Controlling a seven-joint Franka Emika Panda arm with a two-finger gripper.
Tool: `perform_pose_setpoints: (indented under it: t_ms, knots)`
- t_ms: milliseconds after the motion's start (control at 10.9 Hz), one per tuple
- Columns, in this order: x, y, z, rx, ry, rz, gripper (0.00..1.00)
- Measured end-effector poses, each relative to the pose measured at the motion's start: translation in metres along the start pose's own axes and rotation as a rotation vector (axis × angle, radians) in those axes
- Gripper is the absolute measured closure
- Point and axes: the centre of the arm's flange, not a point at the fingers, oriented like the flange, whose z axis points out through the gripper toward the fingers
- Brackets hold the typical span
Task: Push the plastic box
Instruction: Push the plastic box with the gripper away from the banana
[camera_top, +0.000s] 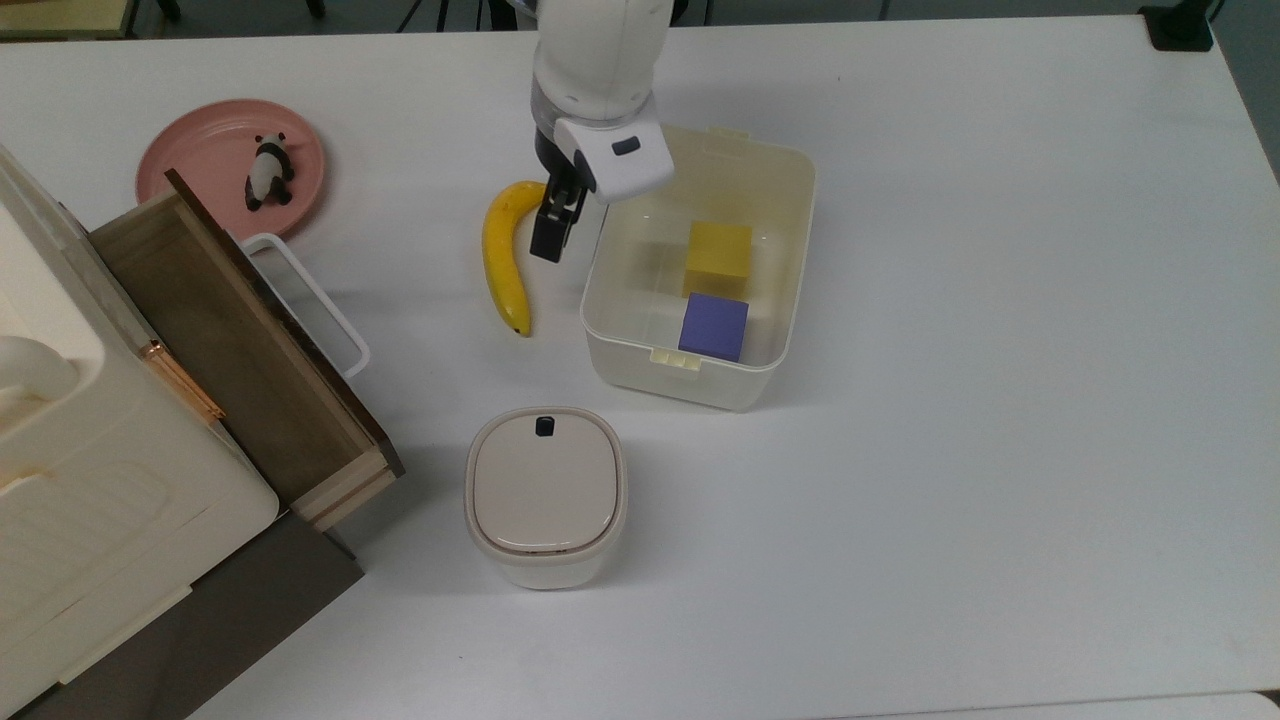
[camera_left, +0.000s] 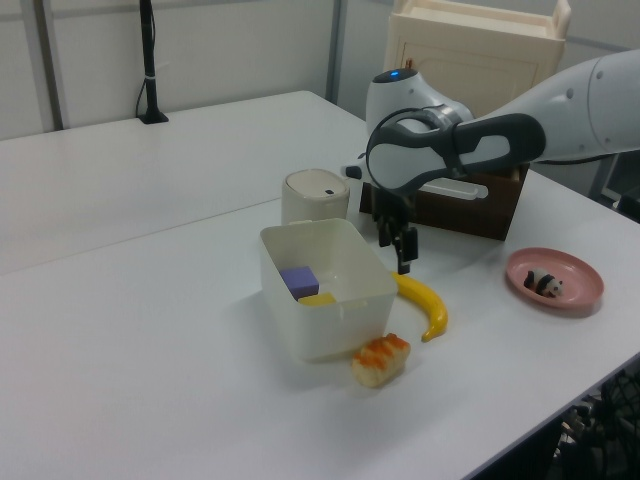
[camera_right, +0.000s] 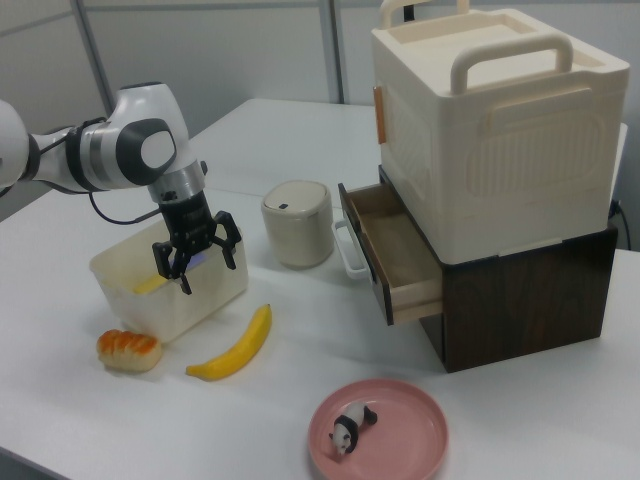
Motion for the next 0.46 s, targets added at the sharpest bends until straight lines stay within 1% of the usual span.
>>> perform_pose_setpoints:
  t_ms: [366, 457]
  knots:
    - [0.027, 0.002, -0.001, -0.064, 0.039, 0.068, 0.0]
    - [0.037, 0.001, 0.0, -0.075, 0.047, 0.068, 0.0]
